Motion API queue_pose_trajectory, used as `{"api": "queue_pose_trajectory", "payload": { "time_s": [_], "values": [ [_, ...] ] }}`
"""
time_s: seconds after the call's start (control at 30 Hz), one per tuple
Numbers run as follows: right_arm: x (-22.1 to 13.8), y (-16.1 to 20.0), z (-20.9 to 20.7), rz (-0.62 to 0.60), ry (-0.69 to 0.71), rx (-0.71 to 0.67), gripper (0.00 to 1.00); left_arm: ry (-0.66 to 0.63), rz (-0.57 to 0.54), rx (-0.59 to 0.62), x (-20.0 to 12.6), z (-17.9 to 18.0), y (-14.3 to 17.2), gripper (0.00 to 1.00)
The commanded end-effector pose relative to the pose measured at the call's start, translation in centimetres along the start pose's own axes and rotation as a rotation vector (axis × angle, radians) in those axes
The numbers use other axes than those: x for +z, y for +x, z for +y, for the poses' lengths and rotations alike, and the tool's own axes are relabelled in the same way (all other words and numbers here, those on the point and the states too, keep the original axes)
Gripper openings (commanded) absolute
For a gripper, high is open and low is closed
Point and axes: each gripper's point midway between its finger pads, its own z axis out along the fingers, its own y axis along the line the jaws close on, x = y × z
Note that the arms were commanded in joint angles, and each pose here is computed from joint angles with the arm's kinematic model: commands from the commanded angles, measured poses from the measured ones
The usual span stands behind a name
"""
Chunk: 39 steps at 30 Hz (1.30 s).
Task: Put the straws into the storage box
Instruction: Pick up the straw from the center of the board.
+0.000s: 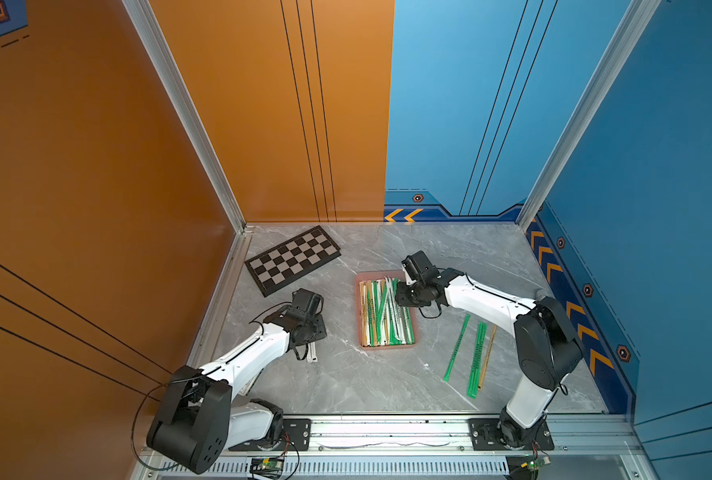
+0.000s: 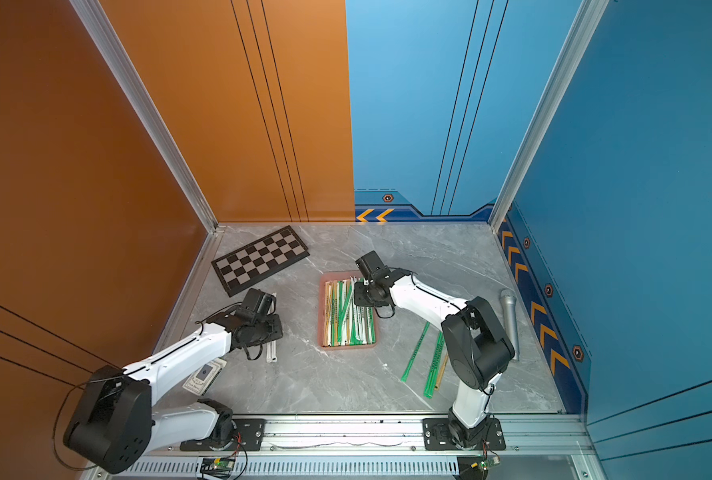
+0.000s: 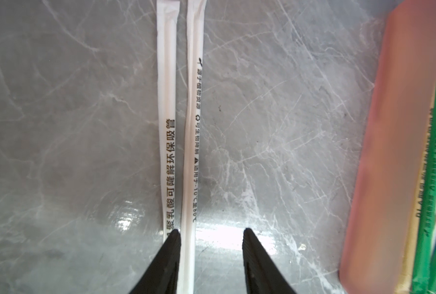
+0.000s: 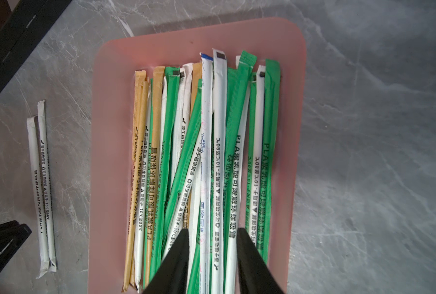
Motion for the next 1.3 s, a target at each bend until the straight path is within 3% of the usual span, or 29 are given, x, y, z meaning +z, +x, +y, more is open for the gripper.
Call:
{"api": "queue_pose_trajectory", "payload": {
  "time_s": [0.0,0.77,0.97,1.27],
  "values": [
    [-1.1,-0.2,0.2,-0.026,-0.001,-0.004,0.34,-0.022,0.017,0.016,0.1,0.2,0.0,0.43],
    [-2.0,0.4,-2.3,-0.037,0.034,0.033,0.34,-0.099,0.089,0.060,2.4,0.8,1.1,0.35],
    [-2.5,0.7,-3.7,-0.046,0.056,0.055,0.34,-0.090,0.102,0.089,2.6,0.1,1.2,0.18],
    [-4.3,1.4,-8.6,-0.081,0.122,0.159,0.34,-0.031,0.039,0.117,1.3,-1.9,0.0,0.10]
  ]
}}
